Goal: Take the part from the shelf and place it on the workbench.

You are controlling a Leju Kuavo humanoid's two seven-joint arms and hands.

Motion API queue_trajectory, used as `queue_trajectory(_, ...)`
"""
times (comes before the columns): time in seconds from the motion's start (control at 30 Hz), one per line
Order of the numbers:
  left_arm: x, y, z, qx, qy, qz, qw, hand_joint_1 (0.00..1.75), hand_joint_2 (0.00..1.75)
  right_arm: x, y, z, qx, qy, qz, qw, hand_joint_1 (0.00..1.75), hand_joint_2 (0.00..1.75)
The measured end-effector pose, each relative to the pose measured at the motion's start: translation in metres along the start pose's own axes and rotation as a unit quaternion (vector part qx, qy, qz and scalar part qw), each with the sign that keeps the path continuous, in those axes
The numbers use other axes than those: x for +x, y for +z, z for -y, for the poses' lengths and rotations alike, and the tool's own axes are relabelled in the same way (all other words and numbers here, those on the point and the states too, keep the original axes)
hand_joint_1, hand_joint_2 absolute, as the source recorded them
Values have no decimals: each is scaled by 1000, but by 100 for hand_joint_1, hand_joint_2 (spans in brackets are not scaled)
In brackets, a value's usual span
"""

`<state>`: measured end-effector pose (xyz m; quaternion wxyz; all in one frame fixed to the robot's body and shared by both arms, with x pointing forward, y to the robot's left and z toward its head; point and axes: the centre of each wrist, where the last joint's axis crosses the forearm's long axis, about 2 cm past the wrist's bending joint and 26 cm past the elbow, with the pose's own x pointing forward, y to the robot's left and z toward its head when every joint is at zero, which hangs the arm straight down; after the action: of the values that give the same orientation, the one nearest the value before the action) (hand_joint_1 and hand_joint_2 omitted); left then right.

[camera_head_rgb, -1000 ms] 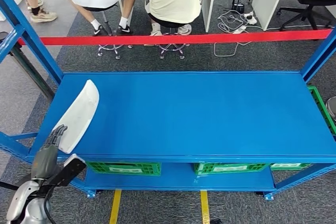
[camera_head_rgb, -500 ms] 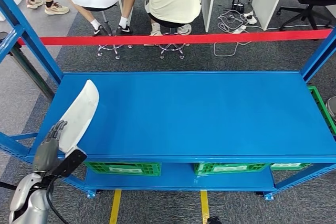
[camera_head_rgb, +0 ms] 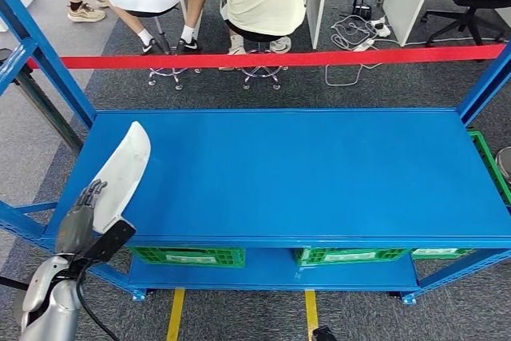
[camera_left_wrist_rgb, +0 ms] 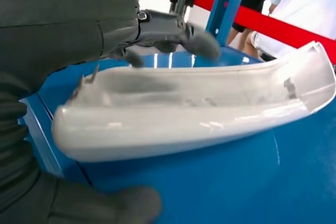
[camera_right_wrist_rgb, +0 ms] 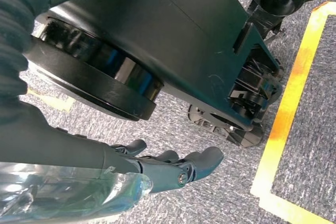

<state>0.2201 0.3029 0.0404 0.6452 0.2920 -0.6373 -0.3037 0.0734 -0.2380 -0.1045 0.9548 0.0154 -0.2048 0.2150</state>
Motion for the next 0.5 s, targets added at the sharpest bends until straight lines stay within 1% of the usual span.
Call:
queue_trajectory(0.07,-1,0,1,-2,0,-2,1000,160,175,0,0,0,0,0,0,1000,0,175)
queue_trajectory(0.2,-2,0,2,-4,0,-4,1000,175,175,1,0,0,0,1,1,1000,0,175)
queue_trajectory(0.33,-1,-1,2,-2,-2,-3,1000,175,175,1,0,0,1,2,1,1000,0,175)
queue_trajectory(0.4,-1,-3,2,0,-3,-1,1000,175,87,1,0,0,2,3,2,1000,0,175)
queue_trajectory(0.43,-1,-3,2,1,-4,0,1000,175,87,1,0,0,2,4,2,1000,0,175)
queue_trajectory(0.47,-1,-4,1,3,-4,1,1000,175,44,1,0,0,2,5,2,1000,0,175)
queue_trajectory(0.5,0,-4,1,4,-4,3,1000,175,44,1,0,0,3,6,2,1000,0,175)
